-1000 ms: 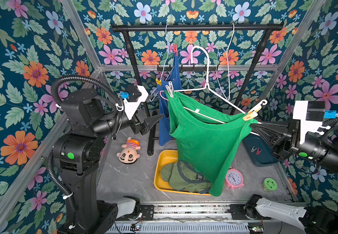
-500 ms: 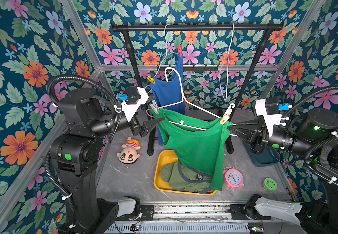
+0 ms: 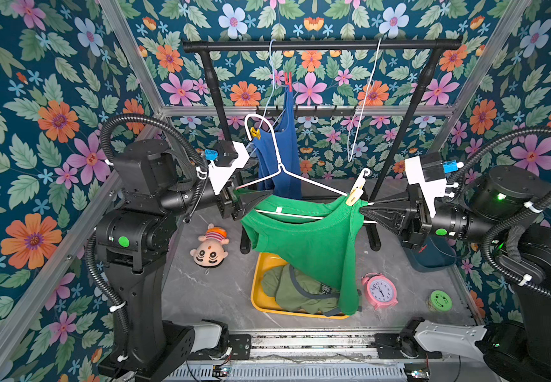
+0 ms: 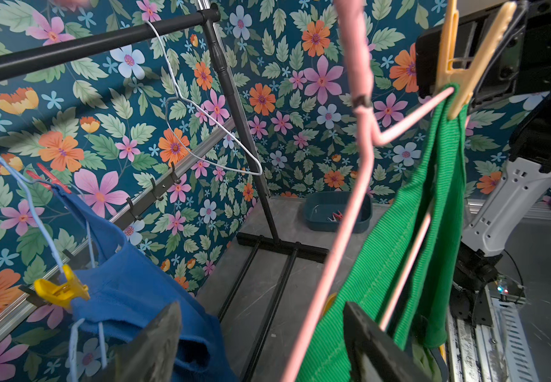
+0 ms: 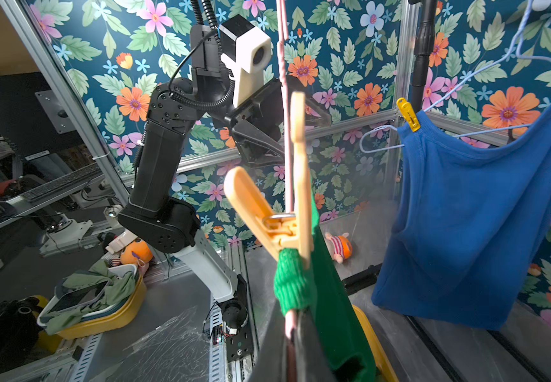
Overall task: Remove the clothespins securing tank tops to the hanger
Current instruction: Pick up the hanger from the clothesline.
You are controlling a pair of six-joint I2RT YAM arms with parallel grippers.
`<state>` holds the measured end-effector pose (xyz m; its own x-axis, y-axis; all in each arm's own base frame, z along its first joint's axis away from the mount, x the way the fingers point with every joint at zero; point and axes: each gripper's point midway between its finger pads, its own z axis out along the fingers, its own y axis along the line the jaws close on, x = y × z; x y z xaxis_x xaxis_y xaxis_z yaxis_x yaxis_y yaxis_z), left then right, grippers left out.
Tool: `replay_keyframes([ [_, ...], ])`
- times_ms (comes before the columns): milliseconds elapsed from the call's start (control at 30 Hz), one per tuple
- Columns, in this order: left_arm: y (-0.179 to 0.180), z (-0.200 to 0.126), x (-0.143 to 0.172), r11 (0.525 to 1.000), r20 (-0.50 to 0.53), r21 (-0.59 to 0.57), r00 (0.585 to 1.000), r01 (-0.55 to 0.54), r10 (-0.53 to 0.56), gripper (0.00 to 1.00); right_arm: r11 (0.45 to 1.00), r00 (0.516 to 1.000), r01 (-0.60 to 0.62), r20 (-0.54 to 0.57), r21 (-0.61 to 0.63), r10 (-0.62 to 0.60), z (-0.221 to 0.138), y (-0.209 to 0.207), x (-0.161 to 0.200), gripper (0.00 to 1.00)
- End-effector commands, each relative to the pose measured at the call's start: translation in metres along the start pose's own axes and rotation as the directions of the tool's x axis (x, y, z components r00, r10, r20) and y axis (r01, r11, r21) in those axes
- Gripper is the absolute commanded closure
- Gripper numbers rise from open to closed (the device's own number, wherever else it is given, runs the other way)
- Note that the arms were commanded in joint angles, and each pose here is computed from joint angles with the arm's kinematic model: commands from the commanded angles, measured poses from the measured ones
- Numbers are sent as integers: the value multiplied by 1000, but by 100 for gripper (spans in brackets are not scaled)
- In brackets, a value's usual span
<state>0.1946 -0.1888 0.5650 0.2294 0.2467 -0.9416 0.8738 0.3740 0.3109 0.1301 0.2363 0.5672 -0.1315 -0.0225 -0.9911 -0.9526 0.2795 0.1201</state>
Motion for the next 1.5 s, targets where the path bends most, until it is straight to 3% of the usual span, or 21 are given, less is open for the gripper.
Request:
replay_keyframes([
  [0,-6,0,-1,999,14,36,1000,-5,5,26,998,998,30,55,-53,-28,5,6,-14,100],
  [133,-8,-1,0,999,11,37,1000,-3,3,40,999,999,30,41,-32,-29,12,-2,-9,100],
  [367,-9,-2,1,999,7,33,1000,0,0,86,1000,1000,22,19,9,-22,25,-19,4,100],
  [533,-11,0,2,999,10,53,1000,13,-14,100,999,1000,11,13,32,-12,33,-28,12,100],
  [767,-17,-1,2,996,20,86,1000,21,-23,100,999,1000,4,3,32,-5,41,-36,21,100],
  [833,-18,-2,-1,996,27,91,999,17,-19,75,1000,1000,-6,-8,11,6,43,-37,23,100],
  [867,-18,-2,-2,995,30,94,999,15,-18,75,1000,1000,-14,-11,6,14,43,-38,24,100],
  [1033,-21,2,-2,990,39,134,999,32,-37,99,999,999,-39,-10,-1,39,46,-45,27,100],
  [1333,-25,4,0,984,44,171,997,48,-56,100,998,999,-50,12,-42,51,47,-43,20,100],
  [1467,-26,4,2,983,40,176,997,59,-67,100,999,998,-54,13,-3,54,50,-53,20,100],
])
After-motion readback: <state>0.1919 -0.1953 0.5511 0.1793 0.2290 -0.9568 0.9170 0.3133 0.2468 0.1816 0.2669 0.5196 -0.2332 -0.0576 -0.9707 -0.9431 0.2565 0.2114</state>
